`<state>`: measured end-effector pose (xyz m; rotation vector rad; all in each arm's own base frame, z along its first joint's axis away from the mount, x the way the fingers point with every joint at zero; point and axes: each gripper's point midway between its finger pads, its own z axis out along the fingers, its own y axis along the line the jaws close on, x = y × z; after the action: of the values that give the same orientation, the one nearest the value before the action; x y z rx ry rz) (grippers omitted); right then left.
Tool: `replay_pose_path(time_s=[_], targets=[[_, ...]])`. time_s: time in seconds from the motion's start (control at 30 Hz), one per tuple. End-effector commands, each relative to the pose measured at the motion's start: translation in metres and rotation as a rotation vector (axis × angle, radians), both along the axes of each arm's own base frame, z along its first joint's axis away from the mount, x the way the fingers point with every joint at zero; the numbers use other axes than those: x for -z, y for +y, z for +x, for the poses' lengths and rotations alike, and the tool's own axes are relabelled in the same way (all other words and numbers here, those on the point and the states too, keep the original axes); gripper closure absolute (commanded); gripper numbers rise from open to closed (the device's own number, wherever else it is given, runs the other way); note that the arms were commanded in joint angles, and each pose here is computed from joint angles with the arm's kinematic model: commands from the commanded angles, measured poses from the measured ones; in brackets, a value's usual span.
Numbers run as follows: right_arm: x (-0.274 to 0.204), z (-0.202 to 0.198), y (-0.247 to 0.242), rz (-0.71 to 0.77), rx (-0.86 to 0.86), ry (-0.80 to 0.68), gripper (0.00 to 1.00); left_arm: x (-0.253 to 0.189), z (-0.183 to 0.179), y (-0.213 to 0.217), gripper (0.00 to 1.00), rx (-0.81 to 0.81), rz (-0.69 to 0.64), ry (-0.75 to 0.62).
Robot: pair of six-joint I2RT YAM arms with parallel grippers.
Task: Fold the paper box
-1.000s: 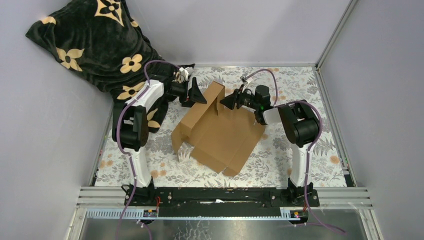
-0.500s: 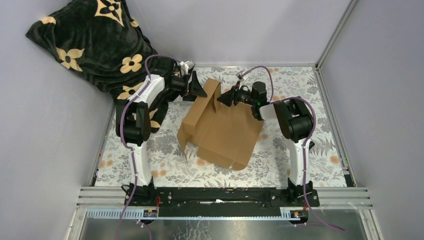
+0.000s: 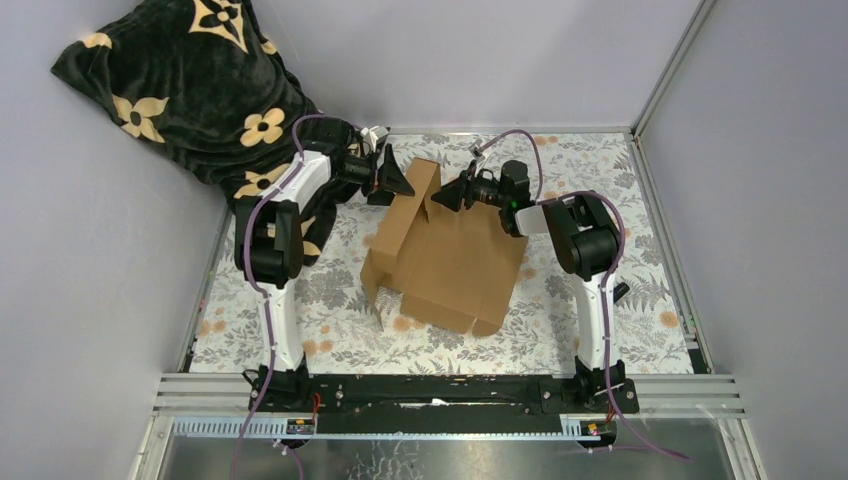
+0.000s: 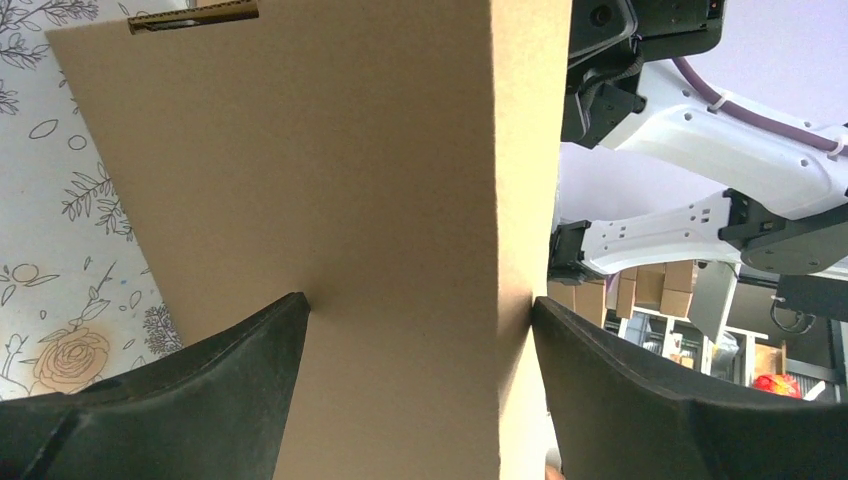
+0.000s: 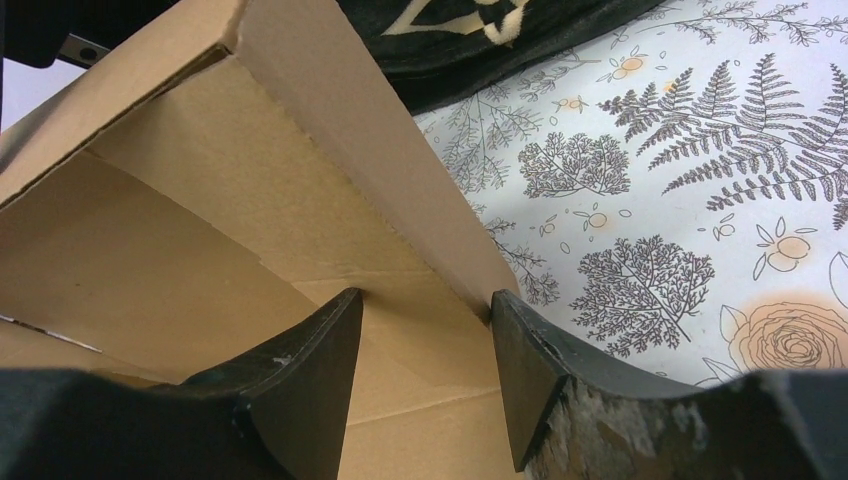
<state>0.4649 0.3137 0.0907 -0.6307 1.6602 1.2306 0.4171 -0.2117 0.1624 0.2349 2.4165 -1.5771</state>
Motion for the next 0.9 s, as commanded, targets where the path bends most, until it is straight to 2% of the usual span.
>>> replay_pose_path(time_s=[0.0,0.33,0.53,0.6,0.7,0.77,0.87], targets=[[-0.024,0.003,0.013,0.037,-0.051,-0.091,0.44,0.007,0.005,-0.002,0.11,0.011,-0.023,-0.003],[-0.028,0.014,0.021,0.069,-0.062,-0.121,0.41,0.017,0.006,-0.002,0.12,0.024,-0.037,0.015],[-0.028,0.021,0.024,0.063,-0.060,-0.134,0.65,0.019,0.008,-0.003,0.12,0.029,-0.045,0.016],[-0.027,0.020,0.028,0.052,-0.067,-0.138,0.67,0.019,0.009,-0.003,0.12,0.031,-0.049,0.019],[-0.025,0.021,0.032,0.029,-0.068,-0.145,0.76,0.021,0.010,-0.004,0.12,0.031,-0.050,0.024],[-0.024,0.021,0.034,0.023,-0.071,-0.142,0.90,0.023,0.010,-0.004,0.12,0.031,-0.050,0.030],[-0.023,0.023,0.035,0.006,-0.047,-0.151,0.96,0.024,0.011,-0.004,0.12,0.031,-0.049,0.029]])
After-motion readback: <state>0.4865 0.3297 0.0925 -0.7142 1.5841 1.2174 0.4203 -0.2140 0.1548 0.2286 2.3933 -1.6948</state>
